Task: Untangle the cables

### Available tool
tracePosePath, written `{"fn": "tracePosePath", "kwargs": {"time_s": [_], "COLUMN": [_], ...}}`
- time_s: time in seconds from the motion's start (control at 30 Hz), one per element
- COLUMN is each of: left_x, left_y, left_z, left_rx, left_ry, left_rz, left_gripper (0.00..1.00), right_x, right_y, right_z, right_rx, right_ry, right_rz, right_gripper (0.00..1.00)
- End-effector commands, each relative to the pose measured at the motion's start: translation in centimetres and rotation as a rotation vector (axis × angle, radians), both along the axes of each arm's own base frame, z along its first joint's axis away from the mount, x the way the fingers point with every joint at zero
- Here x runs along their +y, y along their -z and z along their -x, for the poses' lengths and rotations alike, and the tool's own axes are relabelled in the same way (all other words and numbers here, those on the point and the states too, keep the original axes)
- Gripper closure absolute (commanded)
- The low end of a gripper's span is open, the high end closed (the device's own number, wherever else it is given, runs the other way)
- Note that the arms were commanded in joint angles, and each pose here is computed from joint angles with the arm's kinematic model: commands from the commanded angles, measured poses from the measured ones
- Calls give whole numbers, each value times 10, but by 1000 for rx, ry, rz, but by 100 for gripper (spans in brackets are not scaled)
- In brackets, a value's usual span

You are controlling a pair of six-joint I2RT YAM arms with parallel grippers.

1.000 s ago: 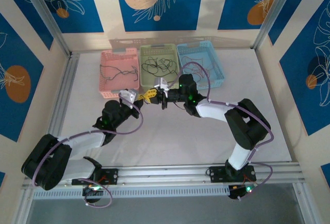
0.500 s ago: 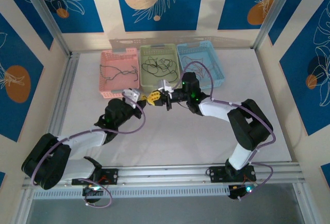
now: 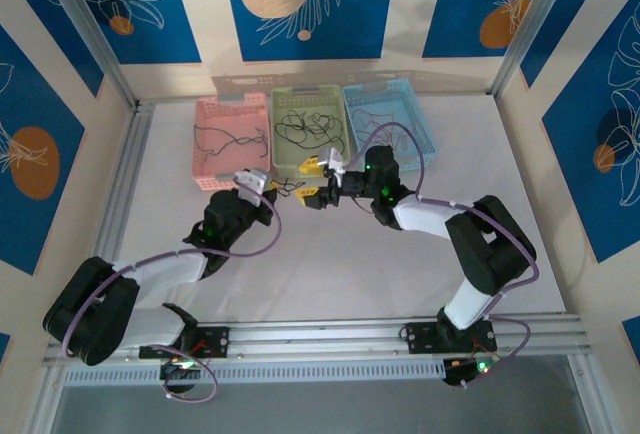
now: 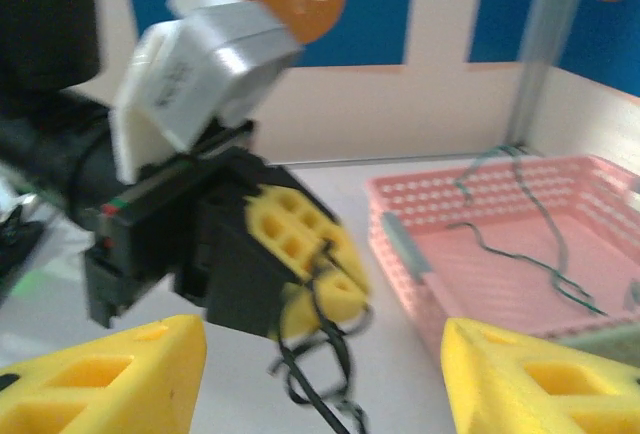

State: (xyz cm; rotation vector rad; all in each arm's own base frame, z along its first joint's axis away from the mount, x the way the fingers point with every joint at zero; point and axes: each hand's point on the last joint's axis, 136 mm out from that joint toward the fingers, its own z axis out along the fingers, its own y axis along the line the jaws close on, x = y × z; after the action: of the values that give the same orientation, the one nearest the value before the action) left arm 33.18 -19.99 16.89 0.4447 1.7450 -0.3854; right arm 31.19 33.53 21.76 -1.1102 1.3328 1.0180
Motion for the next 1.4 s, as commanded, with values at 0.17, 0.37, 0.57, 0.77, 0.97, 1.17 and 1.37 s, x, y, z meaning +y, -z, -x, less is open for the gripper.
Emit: {"fn": "tracePosePath", "kwargs": {"time_s": [0.17,0.37,0.57,0.77,0.97,1.17,1.37], "left_x": [54,67,65,63,61,58,56], "left_y": [-22,-24,-23,-23,-23,-23,-23], "left_z": [-8,-7,-7,-7,-7,-7,-7], "left_rx": [-138,-151,-149,-148,-149,-146,-146], "left_ry": [-283,-350,-340,-328,-315,-302,-289], "left_rz": [11,7,6,7,9,7,8], "left_gripper": [100,100,100,100,100,100,100], "right_x": [1,44,67,83,90,97,100], "right_y": [-41,-32,-25,-15,-10,-5,-5], "right_z": [-19,-7,-15,-17,-26,-30,-25], "right_rx": [136,196,245,250,284,303,289], "right_ry": [115,69,86,89,92,86,44], "right_rz": [-109,-53,-36,-1,-3,10,8], "right_gripper": [37,42,43,41,41,47,70]}}
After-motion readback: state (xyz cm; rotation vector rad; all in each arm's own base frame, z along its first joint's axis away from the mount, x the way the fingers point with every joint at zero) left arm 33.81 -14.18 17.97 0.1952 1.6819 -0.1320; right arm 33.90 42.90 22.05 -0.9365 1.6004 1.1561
